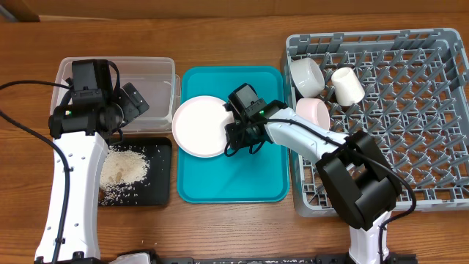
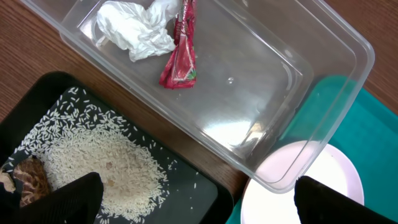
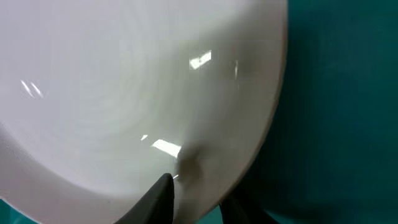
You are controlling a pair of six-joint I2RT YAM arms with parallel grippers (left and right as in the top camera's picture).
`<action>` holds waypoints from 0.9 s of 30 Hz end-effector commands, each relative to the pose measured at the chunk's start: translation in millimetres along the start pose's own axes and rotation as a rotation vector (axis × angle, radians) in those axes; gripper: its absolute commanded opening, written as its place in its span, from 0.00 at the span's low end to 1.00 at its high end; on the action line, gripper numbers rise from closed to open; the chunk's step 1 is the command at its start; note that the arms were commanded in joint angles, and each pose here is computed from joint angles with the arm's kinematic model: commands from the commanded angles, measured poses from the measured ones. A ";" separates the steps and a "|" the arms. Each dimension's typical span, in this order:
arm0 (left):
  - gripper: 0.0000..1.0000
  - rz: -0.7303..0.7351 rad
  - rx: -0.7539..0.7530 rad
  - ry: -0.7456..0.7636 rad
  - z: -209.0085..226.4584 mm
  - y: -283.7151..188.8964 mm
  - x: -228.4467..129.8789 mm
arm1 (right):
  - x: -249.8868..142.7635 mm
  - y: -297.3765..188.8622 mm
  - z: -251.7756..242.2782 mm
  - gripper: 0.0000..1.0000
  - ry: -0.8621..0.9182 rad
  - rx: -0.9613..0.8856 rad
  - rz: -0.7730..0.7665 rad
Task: Sort waste into correct bins and load items into the dishwasher
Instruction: 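Grip the white plate's rim with the right gripper and tilt it up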
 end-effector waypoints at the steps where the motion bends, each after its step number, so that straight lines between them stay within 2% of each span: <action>1: 1.00 -0.018 -0.014 -0.018 -1.6 -4.9 3.6 | -7.5 13.3 -12.2 0.23 0.039 -0.116 0.016; 6: 1.00 -0.018 -0.014 -0.018 -1.6 -4.9 3.6 | 1.1 9.7 -26.9 0.24 0.149 -0.318 -0.095; 15: 1.00 -0.017 -0.013 -0.018 -1.6 -4.9 3.6 | 4.5 9.2 -27.6 0.21 0.148 -0.334 -0.123; 18: 1.00 -0.018 -0.014 -0.018 -1.6 -4.9 3.6 | 5.1 8.2 -30.2 0.18 0.148 -0.371 -0.137; 22: 1.00 -0.018 -0.014 -0.018 -1.6 -4.9 3.6 | 6.5 5.9 -35.0 0.04 0.168 -0.441 -0.168; 27: 1.00 -0.018 -0.014 -0.018 -1.6 -4.9 3.6 | 7.8 4.6 -34.3 0.04 0.157 -0.440 -0.170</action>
Point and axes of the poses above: each gripper's point midway between its finger pads, its own y axis out along the fingers, its own z axis along the line the jaws close on, x = y × z, the point moved 10 cm from there along -y, back along the fingers, and after that the axes turned 4 degrees about -y, right-handed, at the moved point
